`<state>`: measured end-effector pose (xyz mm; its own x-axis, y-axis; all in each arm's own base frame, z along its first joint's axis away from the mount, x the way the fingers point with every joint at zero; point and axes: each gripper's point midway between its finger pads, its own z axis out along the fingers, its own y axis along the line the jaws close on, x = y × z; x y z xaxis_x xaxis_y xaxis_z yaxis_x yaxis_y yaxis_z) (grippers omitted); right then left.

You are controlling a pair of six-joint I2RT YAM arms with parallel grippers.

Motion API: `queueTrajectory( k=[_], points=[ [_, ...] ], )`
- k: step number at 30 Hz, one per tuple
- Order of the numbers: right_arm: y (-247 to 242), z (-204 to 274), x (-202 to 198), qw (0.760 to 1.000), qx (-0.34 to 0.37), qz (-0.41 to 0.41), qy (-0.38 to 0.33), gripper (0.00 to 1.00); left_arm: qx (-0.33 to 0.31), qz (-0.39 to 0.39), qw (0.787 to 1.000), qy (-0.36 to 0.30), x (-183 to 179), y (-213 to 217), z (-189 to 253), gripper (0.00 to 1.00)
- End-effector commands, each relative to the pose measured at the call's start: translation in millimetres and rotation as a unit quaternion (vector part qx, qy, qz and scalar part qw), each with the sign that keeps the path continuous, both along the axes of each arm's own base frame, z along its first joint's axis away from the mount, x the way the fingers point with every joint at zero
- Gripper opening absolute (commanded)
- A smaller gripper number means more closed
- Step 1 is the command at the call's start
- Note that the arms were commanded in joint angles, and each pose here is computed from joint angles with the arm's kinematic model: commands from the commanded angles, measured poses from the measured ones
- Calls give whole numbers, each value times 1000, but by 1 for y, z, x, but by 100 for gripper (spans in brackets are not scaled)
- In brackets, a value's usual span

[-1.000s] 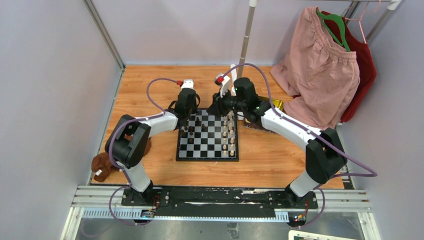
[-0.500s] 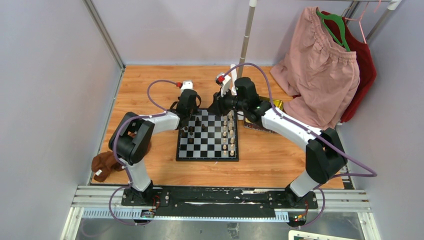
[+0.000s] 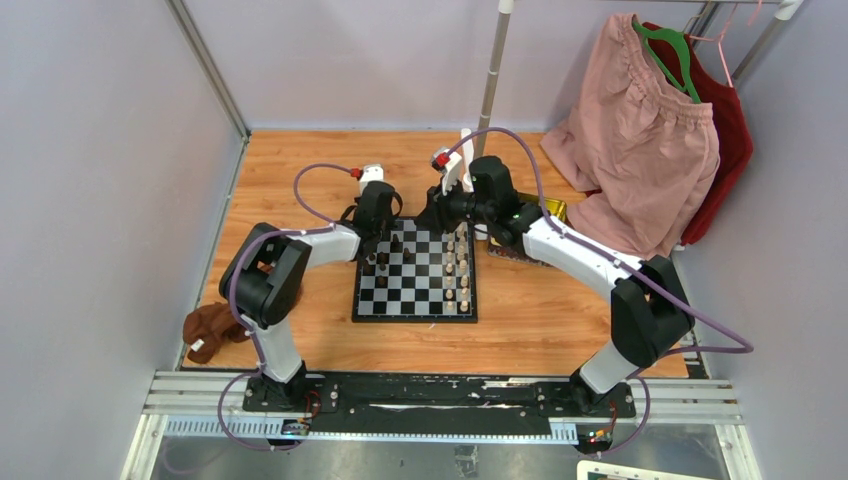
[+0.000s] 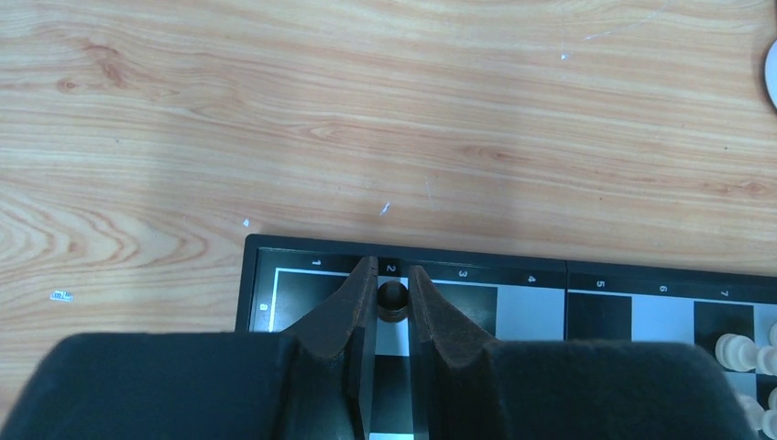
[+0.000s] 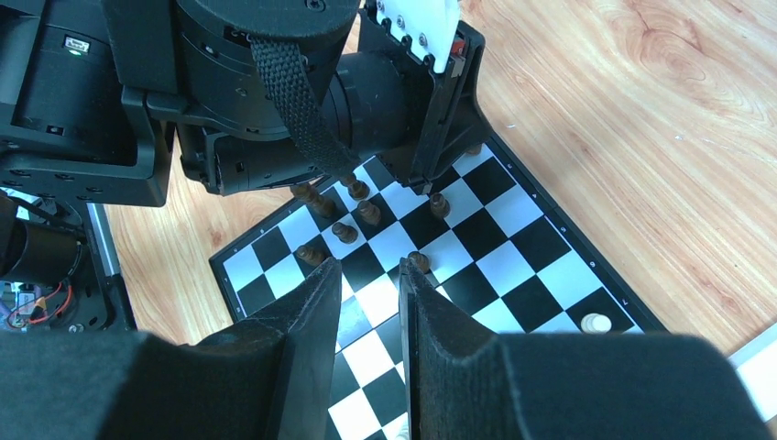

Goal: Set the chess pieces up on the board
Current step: Place the chess piece on the chessboard.

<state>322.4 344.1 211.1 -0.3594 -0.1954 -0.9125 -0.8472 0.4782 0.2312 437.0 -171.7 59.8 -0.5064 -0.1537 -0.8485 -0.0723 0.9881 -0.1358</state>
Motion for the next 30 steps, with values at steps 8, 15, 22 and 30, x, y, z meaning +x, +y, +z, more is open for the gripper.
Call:
queueTrajectory(
  k=[8, 15, 22, 30],
  points=[
    [-4, -1, 3, 1000, 11, -4, 2, 34, -6, 21, 1000, -2, -8, 7, -6, 27],
    [-3, 1, 2, 1000, 14, -1, 3, 34, -11, 19, 1000, -6, -10, 7, -1, 52],
    [-3, 6, 2, 1000, 18, -1, -1, 34, -22, 14, 999, -22, -12, 6, 17, 55],
    [-4, 14, 1, 1000, 20, -1, -8, 34, -33, -4, 998, -46, 2, -6, 43, 55]
  ],
)
